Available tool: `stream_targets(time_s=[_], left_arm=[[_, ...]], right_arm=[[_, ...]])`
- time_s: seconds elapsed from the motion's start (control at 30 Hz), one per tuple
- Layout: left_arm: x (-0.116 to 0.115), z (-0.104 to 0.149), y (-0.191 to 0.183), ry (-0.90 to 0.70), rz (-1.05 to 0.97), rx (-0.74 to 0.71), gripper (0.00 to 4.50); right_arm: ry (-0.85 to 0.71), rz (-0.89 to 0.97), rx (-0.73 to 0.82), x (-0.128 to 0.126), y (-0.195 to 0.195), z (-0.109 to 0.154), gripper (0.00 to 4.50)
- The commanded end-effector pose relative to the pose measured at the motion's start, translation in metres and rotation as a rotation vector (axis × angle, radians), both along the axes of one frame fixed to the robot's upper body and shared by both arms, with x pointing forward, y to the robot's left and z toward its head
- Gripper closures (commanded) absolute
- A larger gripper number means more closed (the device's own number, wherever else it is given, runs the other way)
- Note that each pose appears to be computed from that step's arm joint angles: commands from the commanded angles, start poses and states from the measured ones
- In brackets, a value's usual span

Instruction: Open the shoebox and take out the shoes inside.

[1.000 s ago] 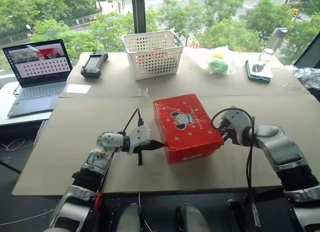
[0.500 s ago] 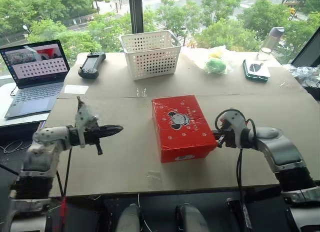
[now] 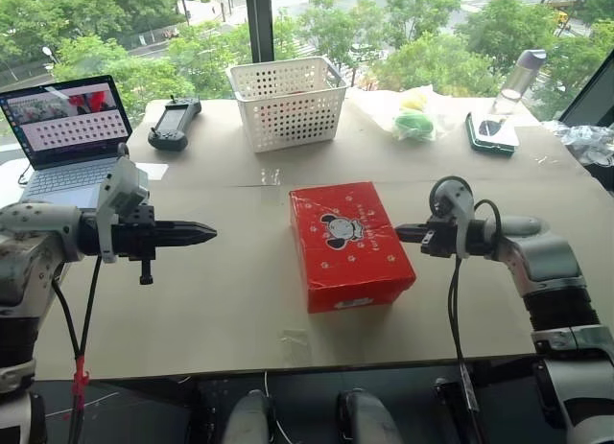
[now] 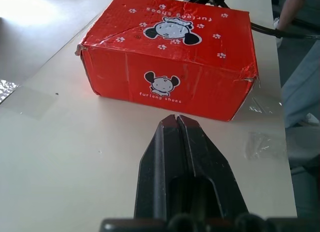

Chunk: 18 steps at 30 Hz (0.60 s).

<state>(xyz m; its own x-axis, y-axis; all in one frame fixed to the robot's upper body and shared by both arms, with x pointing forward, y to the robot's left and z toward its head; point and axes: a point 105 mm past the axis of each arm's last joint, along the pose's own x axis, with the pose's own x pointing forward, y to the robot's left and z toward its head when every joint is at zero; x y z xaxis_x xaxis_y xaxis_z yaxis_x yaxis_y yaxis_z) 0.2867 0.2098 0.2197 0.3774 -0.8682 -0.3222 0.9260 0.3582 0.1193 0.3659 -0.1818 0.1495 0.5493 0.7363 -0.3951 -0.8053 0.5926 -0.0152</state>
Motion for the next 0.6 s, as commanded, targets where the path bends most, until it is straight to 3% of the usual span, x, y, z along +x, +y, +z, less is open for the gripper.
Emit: stream_targets(time_s=[0.03, 0.33, 0.6], left_arm=[[-0.003, 0.016, -0.001, -0.057, -0.007, 0.013, 4.48], [-0.002, 0.019, -0.002, -0.070, -0.003, 0.010, 4.48], [0.001, 0.019, -0.005, -0.078, -0.001, -0.003, 4.48]], right_arm=[[-0.030, 0.011, 0.006, 0.002, -0.001, 0.012, 4.45], [0.011, 0.084, -0.215, -0.005, -0.008, -0.028, 4.45], [-0.065, 0.200, 0.014, -0.004, 0.016, 0.015, 4.45]])
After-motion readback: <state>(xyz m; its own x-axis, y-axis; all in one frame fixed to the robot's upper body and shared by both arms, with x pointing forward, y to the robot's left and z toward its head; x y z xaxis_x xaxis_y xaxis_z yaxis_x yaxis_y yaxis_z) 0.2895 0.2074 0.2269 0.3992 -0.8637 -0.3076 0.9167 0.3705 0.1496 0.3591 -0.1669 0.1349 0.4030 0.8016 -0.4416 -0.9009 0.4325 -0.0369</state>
